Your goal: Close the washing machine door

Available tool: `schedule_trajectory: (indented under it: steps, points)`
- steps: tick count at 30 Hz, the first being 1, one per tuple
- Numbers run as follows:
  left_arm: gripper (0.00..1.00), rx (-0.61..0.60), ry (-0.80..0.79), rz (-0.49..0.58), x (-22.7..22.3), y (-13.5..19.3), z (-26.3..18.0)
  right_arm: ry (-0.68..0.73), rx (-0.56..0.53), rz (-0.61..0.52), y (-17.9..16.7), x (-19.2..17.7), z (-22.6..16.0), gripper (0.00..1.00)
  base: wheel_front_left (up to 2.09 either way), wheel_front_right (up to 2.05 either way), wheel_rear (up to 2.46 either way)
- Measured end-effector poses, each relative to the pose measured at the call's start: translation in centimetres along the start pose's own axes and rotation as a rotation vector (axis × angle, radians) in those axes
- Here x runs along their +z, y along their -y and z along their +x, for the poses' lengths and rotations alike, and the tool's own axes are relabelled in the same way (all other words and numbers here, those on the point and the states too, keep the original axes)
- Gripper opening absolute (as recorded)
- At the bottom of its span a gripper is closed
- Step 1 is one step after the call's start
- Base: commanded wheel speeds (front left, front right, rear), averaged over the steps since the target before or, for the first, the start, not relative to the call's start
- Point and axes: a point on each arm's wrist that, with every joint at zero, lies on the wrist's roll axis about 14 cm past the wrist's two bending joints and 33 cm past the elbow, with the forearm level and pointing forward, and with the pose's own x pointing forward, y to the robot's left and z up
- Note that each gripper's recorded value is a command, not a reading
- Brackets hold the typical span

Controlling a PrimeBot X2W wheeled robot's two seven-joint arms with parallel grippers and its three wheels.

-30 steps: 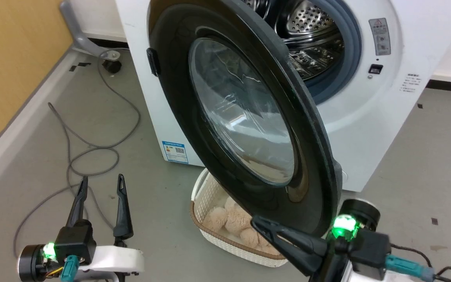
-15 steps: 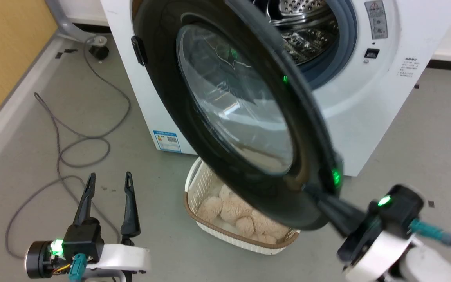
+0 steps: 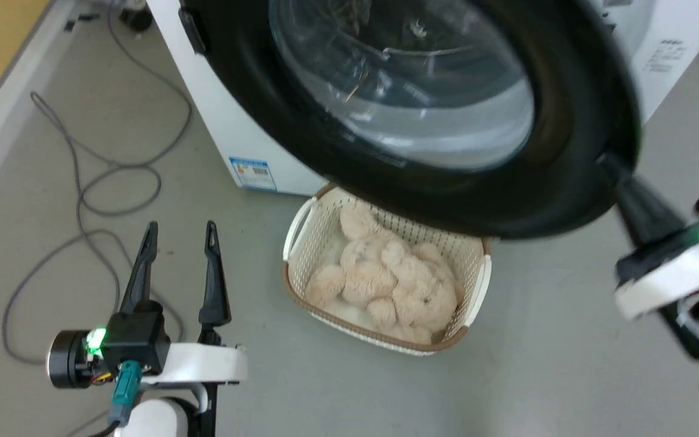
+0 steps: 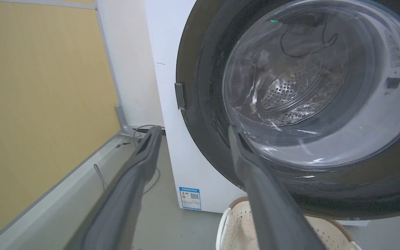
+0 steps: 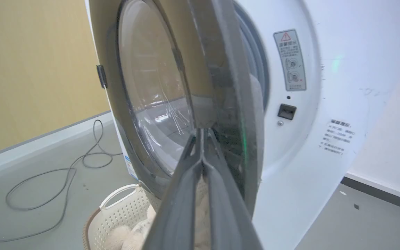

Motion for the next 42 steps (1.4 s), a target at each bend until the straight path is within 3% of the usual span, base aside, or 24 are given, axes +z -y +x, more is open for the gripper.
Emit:
schedule_trajectory:
  steps: [16, 29, 34, 42]
  points:
    - [1.0, 0.022, -0.059, 0.006, -2.9, -0.3, 2.0, -0.046, -0.128, -0.061, 6.8, -2.6, 8.1, 0.0, 0.0, 0.0, 0.0]
    - [1.0, 0.047, -0.058, 0.008, -2.9, -0.8, 2.1, -0.073, -0.195, -0.051, 8.7, -3.2, 9.6, 0.0, 0.0, 0.0, 0.0]
    - [1.0, 0.052, -0.036, 0.002, -1.9, -0.9, 2.0, -0.005, -0.202, -0.05, 8.2, -0.5, 8.9, 0.0, 0.0, 0.0, 0.0]
    - [1.0, 0.051, -0.009, -0.007, -0.4, -1.0, 0.6, 0.302, -0.267, -0.139, 7.1, 10.0, 3.9, 0.0, 0.0, 0.0, 0.0]
